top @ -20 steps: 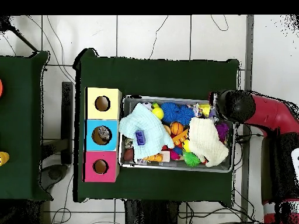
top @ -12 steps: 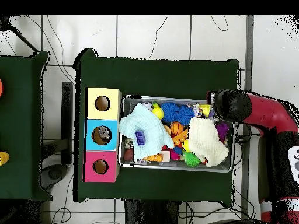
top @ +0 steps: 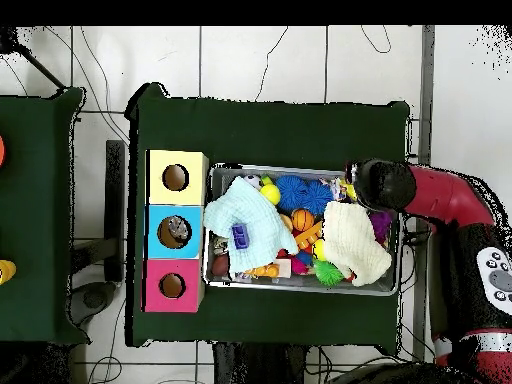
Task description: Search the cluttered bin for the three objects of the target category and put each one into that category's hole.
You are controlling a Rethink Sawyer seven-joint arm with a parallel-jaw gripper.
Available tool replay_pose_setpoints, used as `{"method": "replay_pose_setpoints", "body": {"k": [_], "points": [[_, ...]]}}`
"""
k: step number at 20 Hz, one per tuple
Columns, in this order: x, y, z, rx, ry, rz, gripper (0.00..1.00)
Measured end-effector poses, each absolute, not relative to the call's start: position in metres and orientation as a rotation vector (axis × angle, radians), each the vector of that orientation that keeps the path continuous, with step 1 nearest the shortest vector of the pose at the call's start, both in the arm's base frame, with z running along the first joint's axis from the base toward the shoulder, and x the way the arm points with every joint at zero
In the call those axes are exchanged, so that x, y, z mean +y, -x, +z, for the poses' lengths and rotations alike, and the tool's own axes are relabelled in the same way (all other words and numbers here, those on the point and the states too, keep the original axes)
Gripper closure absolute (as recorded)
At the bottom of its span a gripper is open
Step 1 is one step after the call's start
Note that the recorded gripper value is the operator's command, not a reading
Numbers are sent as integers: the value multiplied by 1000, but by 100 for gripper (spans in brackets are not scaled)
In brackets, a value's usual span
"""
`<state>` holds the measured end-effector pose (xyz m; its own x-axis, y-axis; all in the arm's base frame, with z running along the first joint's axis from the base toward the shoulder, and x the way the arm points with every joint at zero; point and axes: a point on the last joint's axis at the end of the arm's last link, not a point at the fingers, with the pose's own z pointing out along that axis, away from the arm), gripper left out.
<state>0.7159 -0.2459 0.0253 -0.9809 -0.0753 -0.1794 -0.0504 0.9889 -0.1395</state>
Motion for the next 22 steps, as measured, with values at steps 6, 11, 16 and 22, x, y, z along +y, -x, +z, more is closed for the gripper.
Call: {"method": "replay_pose_setpoints", "body": {"k": [6,11,16,22], "points": [[-247,-696,18,2981,98,-208,0],[-248,-687,14,3001,99,-210,0],[-251,-684,13,3006,96,-217,0],[-254,-680,11,3013,91,-224,0]]}}
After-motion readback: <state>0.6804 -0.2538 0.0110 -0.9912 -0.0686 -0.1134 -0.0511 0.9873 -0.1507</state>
